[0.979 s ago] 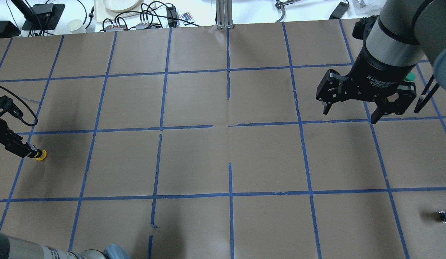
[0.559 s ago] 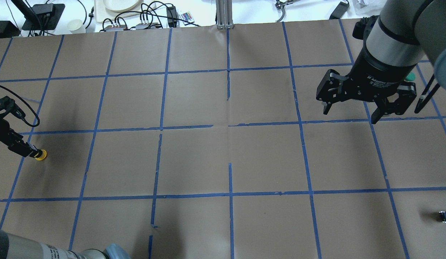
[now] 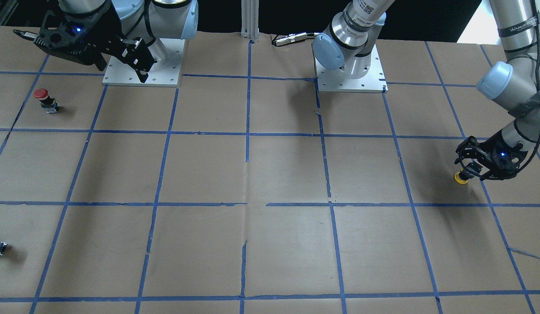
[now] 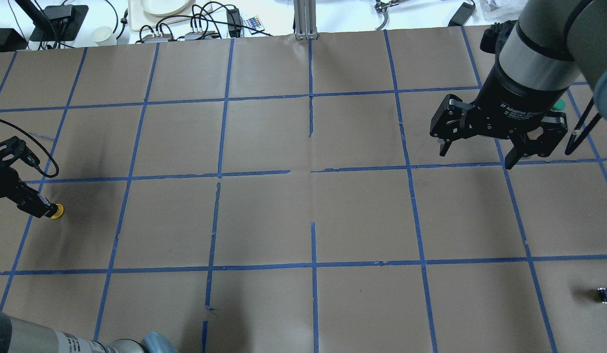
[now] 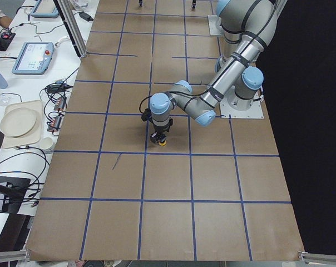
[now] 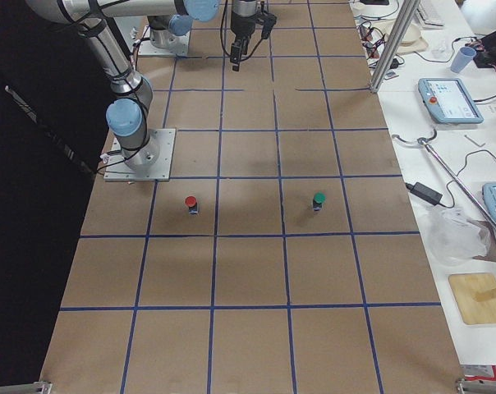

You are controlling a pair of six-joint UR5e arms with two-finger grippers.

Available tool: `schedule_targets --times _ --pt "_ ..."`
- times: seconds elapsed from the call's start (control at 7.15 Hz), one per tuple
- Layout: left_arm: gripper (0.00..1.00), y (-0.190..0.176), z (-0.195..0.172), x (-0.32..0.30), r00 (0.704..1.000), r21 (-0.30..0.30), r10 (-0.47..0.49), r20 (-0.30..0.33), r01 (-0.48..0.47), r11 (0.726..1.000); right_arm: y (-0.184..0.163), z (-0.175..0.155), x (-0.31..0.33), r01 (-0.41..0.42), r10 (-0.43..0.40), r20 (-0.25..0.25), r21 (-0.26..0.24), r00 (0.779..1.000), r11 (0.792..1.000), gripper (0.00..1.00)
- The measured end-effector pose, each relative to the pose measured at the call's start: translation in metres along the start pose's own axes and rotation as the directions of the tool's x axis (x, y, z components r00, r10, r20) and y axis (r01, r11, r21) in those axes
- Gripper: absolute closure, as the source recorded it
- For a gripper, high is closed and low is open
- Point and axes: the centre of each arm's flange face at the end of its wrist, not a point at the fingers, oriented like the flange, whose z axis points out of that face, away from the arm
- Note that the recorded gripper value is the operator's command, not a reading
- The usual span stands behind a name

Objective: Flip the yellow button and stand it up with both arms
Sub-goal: 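Lower the left gripper over the yellow button and grasp its body, then lift the button with the left gripper while the right gripper approaches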

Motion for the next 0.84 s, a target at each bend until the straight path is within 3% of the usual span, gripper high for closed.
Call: schedule_targets --times 0.42,0.7,0.84 --pt "0.86 0.001 -0.002 -0.002 1.000 -0.009 0.004 0.017 -0.004 1.000 -0.001 0.001 0.000 -0.010 0.010 0.000 -0.002 1.000 1.000 0.00" --pt "0.90 0.000 -0.008 -0.003 0.999 -0.006 0.010 0.043 -0.010 1.000 0.000 0.001 -0.004 -0.019 0.019 0.035 -0.011 0.999 1.000 0.00" --pt "0.90 -0.002 -0.020 0.000 0.999 0.000 0.014 0.051 -0.014 1.000 0.002 0.001 -0.010 -0.052 0.055 0.090 -0.032 0.994 0.998 0.00"
